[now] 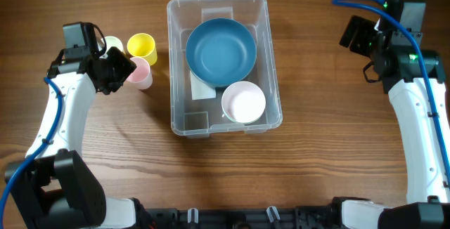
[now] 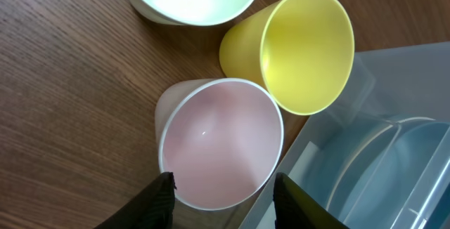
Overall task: Pack container
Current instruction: 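Withdraw the left gripper and reach to the pink cup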
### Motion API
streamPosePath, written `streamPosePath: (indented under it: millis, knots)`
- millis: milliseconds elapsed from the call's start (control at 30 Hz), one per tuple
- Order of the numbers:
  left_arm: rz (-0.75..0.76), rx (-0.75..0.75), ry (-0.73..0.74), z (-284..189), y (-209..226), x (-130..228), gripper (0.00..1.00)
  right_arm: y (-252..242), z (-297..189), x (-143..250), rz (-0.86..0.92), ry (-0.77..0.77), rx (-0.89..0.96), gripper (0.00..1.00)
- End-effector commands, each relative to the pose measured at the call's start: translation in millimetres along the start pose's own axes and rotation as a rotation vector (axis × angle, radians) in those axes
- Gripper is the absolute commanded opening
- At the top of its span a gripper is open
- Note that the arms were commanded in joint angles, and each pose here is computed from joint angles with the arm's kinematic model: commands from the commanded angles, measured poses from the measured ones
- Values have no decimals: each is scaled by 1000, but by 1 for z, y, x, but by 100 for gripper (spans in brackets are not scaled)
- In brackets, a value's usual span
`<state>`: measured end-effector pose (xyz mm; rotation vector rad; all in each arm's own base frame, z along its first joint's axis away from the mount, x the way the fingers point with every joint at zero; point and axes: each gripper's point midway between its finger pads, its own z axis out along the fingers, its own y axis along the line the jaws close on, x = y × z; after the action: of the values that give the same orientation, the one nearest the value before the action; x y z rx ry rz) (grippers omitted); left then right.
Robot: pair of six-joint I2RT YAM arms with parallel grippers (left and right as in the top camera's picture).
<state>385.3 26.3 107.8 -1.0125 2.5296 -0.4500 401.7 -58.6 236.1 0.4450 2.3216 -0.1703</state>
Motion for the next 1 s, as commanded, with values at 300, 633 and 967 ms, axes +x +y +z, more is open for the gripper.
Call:
streamPosePath:
  millis: [300,633,967]
  knots:
    - [12,-76,25,10,15,3,46,-1,0,-3,12,-8,11,100]
    - [-2,-114,77,41,27,8,41,-1,0,-3,12,-8,11,100]
    - [1,-151,53,42,33,3,5,-1,0,-3,12,-8,11,100]
